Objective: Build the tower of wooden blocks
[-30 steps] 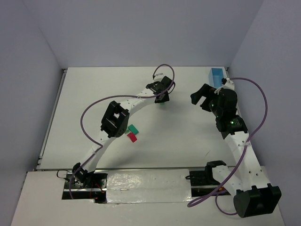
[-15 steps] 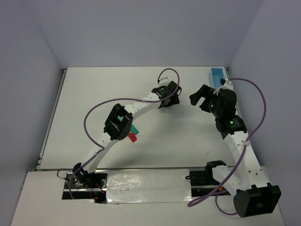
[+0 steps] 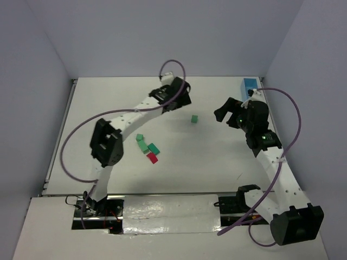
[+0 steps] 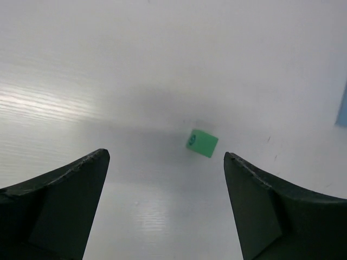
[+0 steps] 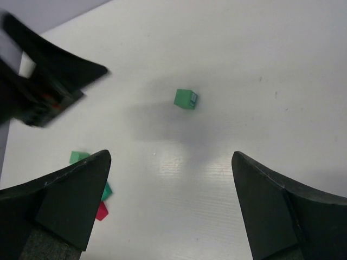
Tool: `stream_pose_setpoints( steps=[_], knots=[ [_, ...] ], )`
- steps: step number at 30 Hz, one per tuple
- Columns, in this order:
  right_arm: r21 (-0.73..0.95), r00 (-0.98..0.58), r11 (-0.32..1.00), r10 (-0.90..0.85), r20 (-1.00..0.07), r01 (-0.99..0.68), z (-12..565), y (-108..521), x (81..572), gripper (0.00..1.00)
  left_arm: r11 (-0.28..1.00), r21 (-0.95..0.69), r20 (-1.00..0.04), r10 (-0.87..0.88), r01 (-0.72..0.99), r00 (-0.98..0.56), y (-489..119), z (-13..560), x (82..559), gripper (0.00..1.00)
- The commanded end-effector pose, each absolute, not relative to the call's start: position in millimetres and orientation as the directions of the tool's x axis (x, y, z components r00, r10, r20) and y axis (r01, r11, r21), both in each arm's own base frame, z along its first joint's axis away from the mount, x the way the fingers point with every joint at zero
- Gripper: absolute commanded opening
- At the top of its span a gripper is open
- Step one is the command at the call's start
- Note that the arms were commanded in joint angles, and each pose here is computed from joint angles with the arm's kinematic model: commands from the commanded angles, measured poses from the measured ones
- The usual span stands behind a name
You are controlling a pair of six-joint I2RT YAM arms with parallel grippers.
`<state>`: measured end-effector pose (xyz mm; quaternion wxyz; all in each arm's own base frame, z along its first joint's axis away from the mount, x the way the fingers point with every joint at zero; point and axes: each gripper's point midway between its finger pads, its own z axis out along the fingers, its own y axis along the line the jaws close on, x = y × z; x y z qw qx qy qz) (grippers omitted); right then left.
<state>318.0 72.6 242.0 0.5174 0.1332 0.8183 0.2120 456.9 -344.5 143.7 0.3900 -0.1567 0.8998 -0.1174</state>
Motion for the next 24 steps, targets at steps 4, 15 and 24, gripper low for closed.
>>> stream_pose_setpoints(
  steps=[4, 15, 24],
  knots=[
    [0.346, -0.597, 0.899, 0.128, -0.792, -0.267, 212.2, 181.2, 320.8, 1.0, 0.848, -0.301, -0.749, -0.493, -0.436, -0.443, -151.7, 235.3, 439.2, 1.0],
    [0.265, -0.697, 0.849, -0.158, -0.699, -0.458, 135.5, 366.2, 327.0, 0.79, 0.794, -0.038, -0.828, -0.365, -0.607, -0.425, 4.3, 253.7, 277.5, 0.99],
    [0.2, -0.688, 0.953, -0.013, -0.725, -0.229, 113.4, 428.9, 359.7, 0.94, 0.819, -0.016, -0.906, -0.254, -0.573, -0.338, 42.3, 244.1, 223.2, 1.0]
  ],
)
